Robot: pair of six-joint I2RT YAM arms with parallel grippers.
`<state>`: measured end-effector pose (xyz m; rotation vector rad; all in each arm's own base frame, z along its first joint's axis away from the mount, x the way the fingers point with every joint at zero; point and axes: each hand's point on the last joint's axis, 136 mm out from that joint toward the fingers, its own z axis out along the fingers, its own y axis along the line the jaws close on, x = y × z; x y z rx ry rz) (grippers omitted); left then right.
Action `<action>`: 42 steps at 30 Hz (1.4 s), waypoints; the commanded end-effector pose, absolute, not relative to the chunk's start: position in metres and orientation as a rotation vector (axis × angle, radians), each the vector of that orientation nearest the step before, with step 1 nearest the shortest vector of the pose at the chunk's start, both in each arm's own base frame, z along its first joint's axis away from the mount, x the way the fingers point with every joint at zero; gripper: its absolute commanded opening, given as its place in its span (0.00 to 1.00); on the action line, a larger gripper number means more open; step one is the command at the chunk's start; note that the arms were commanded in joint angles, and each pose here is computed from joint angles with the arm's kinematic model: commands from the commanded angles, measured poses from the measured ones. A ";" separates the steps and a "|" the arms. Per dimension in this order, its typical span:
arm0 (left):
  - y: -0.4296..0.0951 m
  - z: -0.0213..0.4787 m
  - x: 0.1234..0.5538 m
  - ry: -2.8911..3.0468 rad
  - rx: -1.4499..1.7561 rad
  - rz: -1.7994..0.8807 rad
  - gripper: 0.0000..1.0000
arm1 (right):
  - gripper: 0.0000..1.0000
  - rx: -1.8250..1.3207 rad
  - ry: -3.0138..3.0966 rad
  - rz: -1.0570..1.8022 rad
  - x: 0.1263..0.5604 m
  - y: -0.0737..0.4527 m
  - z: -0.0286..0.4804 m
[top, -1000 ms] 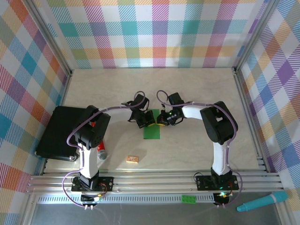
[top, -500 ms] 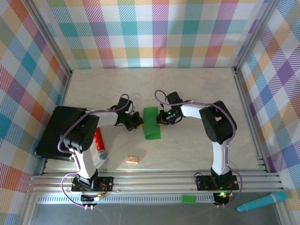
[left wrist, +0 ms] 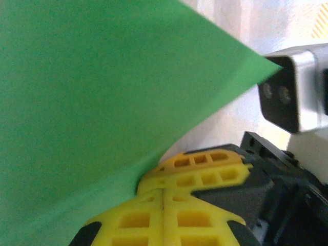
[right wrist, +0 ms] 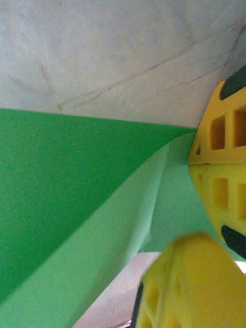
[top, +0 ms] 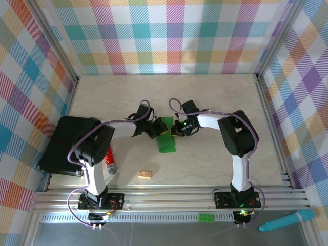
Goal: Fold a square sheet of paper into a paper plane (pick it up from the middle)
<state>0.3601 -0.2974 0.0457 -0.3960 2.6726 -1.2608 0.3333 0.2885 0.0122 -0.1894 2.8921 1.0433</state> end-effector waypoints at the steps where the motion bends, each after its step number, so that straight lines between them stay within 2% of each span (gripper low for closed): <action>1: -0.296 0.034 0.372 2.659 -0.449 -1.253 0.00 | 0.00 -0.058 3.215 0.568 0.287 0.225 -0.069; 5: -0.275 0.012 0.371 2.686 -0.508 -1.182 0.00 | 0.00 -0.059 3.226 0.518 0.287 0.220 -0.070; 11: -0.213 -0.012 0.362 2.686 -0.624 -1.027 0.00 | 0.00 -0.049 3.236 0.485 0.286 0.217 -0.074; 16: -0.187 -0.003 0.363 2.634 -0.642 -1.037 0.00 | 0.00 -0.036 3.230 0.501 0.288 0.219 -0.073; 21: -0.200 0.044 0.374 2.530 -0.523 -1.137 0.00 | 0.00 -0.033 3.229 0.515 0.289 0.221 -0.072; 26: -0.241 0.073 0.373 2.474 -0.422 -1.257 0.00 | 0.00 -0.028 3.230 0.516 0.290 0.221 -0.072; 33: -0.280 0.047 0.372 2.553 -0.397 -1.266 0.00 | 0.00 -0.018 3.240 0.521 0.290 0.222 -0.074; 38: -0.275 0.034 0.385 2.577 -0.444 -1.252 0.00 | 0.00 -0.030 3.255 0.494 0.288 0.219 -0.075; 42: -0.252 0.014 0.393 2.592 -0.531 -1.191 0.00 | 0.00 -0.038 3.265 0.465 0.287 0.216 -0.077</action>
